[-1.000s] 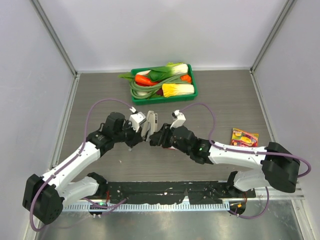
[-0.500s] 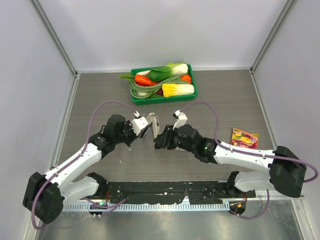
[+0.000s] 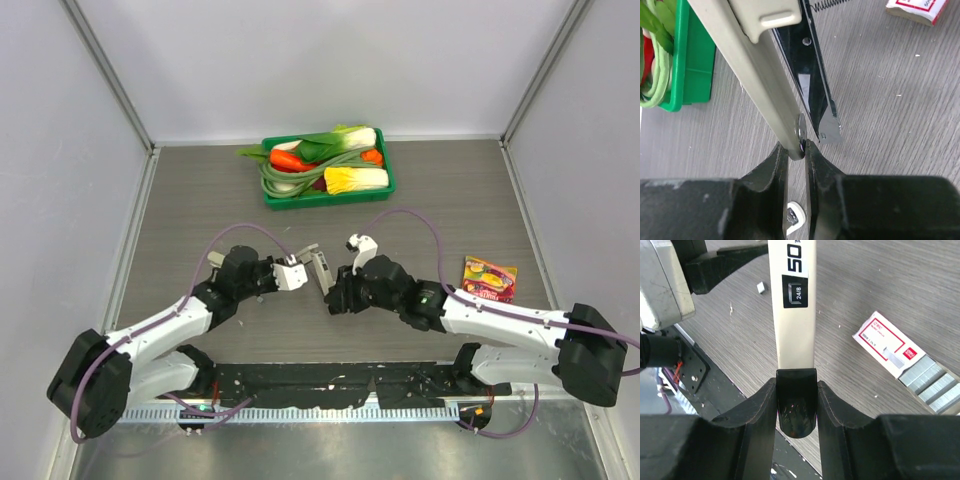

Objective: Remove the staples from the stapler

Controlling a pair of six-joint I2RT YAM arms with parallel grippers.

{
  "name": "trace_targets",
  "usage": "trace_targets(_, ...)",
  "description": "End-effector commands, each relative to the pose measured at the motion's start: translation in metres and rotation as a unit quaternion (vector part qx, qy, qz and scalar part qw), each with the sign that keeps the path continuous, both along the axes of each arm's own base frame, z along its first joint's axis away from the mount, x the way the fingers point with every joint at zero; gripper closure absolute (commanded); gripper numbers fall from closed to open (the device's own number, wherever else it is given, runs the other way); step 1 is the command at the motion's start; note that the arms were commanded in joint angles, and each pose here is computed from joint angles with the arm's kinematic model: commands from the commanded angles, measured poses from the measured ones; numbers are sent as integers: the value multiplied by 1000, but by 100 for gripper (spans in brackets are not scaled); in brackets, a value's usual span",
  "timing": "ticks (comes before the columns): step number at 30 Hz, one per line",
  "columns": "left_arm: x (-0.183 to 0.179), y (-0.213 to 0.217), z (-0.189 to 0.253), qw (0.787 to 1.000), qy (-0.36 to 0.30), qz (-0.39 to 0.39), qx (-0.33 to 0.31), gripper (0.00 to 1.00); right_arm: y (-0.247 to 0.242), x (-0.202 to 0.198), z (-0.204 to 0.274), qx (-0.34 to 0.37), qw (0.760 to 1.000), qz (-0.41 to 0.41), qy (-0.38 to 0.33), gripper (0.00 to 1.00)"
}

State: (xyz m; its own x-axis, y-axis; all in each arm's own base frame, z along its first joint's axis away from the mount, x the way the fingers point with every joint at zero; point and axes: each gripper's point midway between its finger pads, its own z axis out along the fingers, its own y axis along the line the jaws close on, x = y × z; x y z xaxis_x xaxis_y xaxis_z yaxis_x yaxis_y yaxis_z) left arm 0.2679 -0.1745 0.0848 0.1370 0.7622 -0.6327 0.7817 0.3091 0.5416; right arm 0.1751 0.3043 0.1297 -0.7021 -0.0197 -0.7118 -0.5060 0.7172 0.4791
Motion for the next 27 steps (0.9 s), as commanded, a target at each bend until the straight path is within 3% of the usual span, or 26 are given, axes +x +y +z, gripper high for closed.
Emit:
trace_targets(1, 14, 3, 8, 995, -85, -29, 46, 98, -11, 8, 5, -10, 999, -8, -32, 99)
trace_targets(15, 24, 9, 13, 989, -133, -19, 64, 96, -18, -5, -29, -43, 999, 7, -24, 99)
trace_targets(20, 27, -1, 35, 993, -116, -5, 25, 93, -4, 10, -5, -13, 998, -7, -55, 99)
trace_targets(23, 21, -11, 48, 998, -68, 6, -7, 86, 7, 30, 31, 13, 995, -32, -97, 99)
trace_targets(27, -9, -26, 58, 992, 88, 36, -81, 72, 19, 77, 96, 55, 979, -106, -164, 99)
